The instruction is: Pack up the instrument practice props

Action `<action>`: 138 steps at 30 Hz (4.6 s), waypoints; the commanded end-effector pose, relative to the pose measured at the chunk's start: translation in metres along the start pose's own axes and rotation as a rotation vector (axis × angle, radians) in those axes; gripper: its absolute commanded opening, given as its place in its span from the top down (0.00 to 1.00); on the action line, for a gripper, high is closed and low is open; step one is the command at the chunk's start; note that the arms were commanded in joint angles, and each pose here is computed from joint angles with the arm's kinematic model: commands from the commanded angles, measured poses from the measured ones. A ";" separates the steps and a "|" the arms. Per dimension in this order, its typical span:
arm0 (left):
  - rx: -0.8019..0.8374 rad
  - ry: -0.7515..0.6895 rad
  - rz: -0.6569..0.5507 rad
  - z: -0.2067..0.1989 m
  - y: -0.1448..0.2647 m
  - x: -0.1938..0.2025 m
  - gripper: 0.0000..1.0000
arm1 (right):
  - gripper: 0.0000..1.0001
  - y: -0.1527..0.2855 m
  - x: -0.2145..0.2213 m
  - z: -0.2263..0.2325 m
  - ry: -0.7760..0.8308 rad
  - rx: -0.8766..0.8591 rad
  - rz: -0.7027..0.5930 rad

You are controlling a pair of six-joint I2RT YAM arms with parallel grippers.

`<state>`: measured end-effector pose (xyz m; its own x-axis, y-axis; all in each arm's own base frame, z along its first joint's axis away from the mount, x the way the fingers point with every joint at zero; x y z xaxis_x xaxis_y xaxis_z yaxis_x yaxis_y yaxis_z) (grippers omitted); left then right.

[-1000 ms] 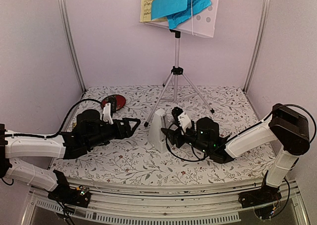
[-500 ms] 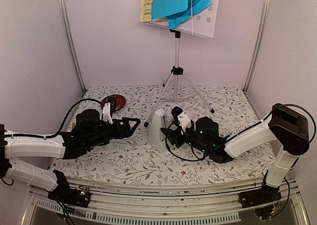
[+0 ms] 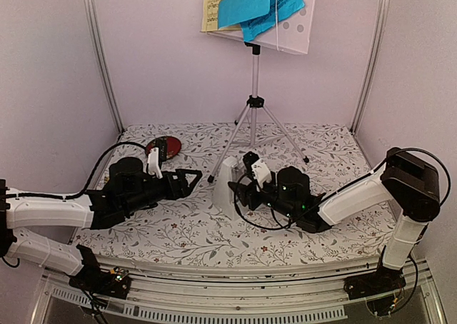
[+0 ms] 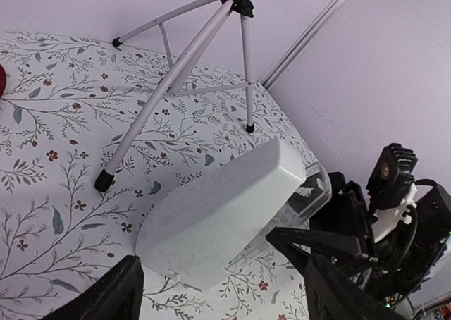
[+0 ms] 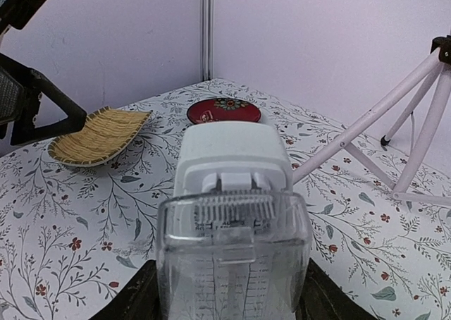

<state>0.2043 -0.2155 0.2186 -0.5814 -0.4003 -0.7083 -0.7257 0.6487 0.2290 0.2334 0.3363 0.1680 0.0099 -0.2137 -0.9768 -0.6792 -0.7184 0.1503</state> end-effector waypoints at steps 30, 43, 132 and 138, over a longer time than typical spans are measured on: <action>-0.037 -0.072 -0.037 0.004 0.014 -0.007 0.09 | 0.01 0.033 -0.006 -0.009 -0.021 0.040 0.094; 0.074 -0.394 0.061 -0.055 -0.033 -0.045 0.02 | 0.01 0.125 -0.006 -0.091 -0.215 0.160 0.088; -0.196 -0.187 0.291 0.071 -0.104 0.019 0.12 | 0.55 -0.001 0.065 -0.061 -0.662 -0.029 0.453; -0.159 -0.171 0.312 0.052 -0.100 0.039 0.12 | 0.55 -0.015 0.062 -0.064 -0.624 -0.011 0.449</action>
<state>0.2915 -0.2467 0.1272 -0.7211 -0.0837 -0.6878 -0.6074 0.5538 0.5695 0.2832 0.2845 0.1173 -0.7040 -0.0494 -0.7084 -0.4924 -0.6849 0.5371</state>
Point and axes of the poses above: each gripper's point midway between its finger pads, its own y axis back along the fingers, its own z axis along the line the jaws close on, x = y × z, the point moved 9 cm from there along y, back along the fingers, and after that the axes turned 8 degrees about y, right-handed, at the moved point
